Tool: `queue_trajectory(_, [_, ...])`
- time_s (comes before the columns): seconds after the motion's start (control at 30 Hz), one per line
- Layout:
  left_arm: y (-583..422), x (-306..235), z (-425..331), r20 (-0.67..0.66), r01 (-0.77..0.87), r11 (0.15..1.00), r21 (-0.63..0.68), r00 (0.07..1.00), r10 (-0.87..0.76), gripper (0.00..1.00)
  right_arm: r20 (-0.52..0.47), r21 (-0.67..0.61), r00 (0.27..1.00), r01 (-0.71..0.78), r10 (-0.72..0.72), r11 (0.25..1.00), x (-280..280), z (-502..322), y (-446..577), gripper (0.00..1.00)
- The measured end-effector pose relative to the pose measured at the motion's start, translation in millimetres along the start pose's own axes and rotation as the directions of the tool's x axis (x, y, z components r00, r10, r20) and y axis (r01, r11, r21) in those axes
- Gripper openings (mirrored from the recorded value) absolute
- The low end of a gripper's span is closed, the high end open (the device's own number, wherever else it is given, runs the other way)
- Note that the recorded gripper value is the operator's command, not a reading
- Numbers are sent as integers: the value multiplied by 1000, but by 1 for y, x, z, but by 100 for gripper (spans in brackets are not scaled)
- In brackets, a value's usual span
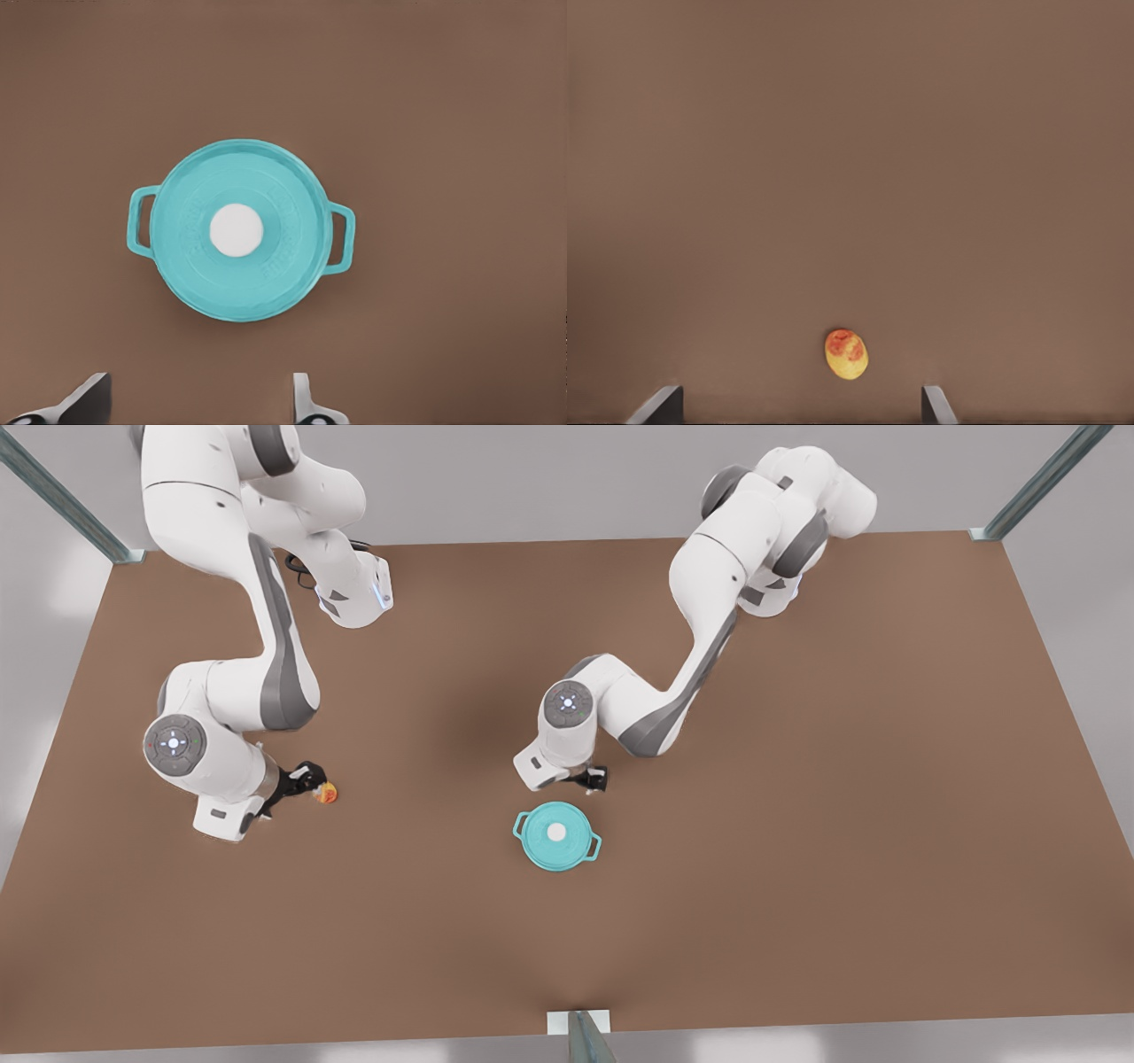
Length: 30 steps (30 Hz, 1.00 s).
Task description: Open the pot lid and put the potato into the pot
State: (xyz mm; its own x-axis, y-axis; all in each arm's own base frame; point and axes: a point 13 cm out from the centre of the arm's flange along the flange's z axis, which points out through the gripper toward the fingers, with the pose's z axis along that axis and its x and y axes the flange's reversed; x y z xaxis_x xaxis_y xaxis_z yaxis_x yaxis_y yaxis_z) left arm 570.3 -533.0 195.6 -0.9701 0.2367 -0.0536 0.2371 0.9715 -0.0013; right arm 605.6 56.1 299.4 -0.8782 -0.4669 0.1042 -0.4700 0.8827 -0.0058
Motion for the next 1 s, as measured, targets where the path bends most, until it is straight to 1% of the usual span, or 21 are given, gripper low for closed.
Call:
queue_trajectory(0.13, [15, -42, 45, 115, 130, 991, 0, 985, -129, 100, -16, 34, 998, 57, -57, 998, 32, 36, 8, 100])
queue_trajectory(0.27, [5, -55, 56, 179, 200, 979, 44, 962, -205, 100, -8, 68, 996, 88, -88, 994, 32, 64, 4, 100])
queue_trajectory(0.43, [-9, -54, 61, 202, 259, 963, 80, 941, -270, 100, -17, 74, 996, 86, -85, 994, 37, 99, -3, 100])
queue_trajectory(0.67, [2, -54, 79, 219, 307, 950, 58, 925, -312, 100, -50, 15, 998, 46, -45, 999, 54, 153, 0, 100])
queue_trajectory(0.77, [5, -48, 101, 206, 323, 945, 42, 923, -325, 100, -45, 13, 998, 37, -36, 999, 60, 166, -1, 100])
queue_trajectory(0.87, [6, -48, 105, 207, 339, 940, 42, 917, -340, 100, -35, 14, 999, 30, -29, 999, 65, 179, -4, 100])
queue_trajectory(0.9, [6, -48, 105, 208, 343, 938, 43, 915, -345, 94, -32, 15, 999, 27, -27, 1000, 66, 183, -6, 100])
queue_trajectory(0.93, [6, -48, 104, 209, 348, 936, 45, 913, -350, 85, -28, 17, 999, 26, -26, 1000, 66, 186, -7, 100])
queue_trajectory(0.97, [6, -49, 102, 211, 353, 935, 48, 911, -355, 66, -28, 17, 999, 24, -23, 1000, 68, 192, -8, 100])
queue_trajectory(1.0, [6, -50, 100, 213, 357, 933, 51, 909, -359, 55, -29, 17, 999, 23, -22, 1000, 69, 198, -9, 100])
